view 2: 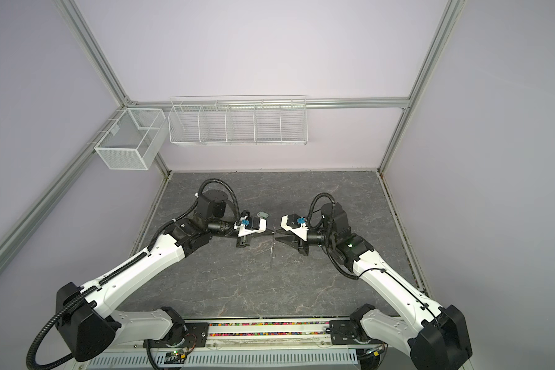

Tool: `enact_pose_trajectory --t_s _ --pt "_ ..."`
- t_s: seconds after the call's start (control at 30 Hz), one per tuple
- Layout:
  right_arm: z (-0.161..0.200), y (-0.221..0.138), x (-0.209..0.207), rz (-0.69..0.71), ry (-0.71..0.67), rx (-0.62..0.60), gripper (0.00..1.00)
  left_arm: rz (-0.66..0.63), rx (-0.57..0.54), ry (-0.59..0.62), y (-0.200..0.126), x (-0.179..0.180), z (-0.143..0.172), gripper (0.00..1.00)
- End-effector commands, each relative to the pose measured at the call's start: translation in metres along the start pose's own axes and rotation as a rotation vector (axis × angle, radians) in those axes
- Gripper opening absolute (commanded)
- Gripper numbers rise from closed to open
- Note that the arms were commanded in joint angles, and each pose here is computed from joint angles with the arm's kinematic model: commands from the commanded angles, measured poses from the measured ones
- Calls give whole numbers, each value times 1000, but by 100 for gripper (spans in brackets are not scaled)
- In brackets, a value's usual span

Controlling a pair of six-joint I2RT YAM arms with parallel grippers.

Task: Attach keys to a key ring
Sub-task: Pick up the keyring from the center of the table.

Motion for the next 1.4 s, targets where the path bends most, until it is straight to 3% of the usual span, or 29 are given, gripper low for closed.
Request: enact_pose_trajectory --t_s 0.0,0.53,0.83,0.87,1.0,1.2,1.37 --pt "-3 -2 6 -4 -63 -26 27 7 -26 51 -1 4 -10 0" --pt "-7 -1 9 -8 -81 -39 23 26 -34 53 3 1 -12 0" --pt "-3 -1 9 -10 -83 -25 12 24 -35 58 4 3 -13 0" --pt "-3 -1 9 -7 -86 -24 11 20 -35 58 3 3 -13 3" --pt "-1 -1 8 9 -91 -16 7 -10 0 53 0 2 -9 34" --pt "3 -1 4 42 -101 -9 7 -172 52 43 -15 -2 0 44" --pt "1 -2 1 75 -123 -21 7 -147 98 6 -17 -15 10 43"
Point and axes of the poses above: each gripper's point midway between its finger pads, its own y axis out along the fingers, its own x axis along the line the jaws close on, z = x × y, the point moved 5 cm from there along -y, back along the fingers, and after that the axes turned 9 degrees about y, right-handed, at the moved point
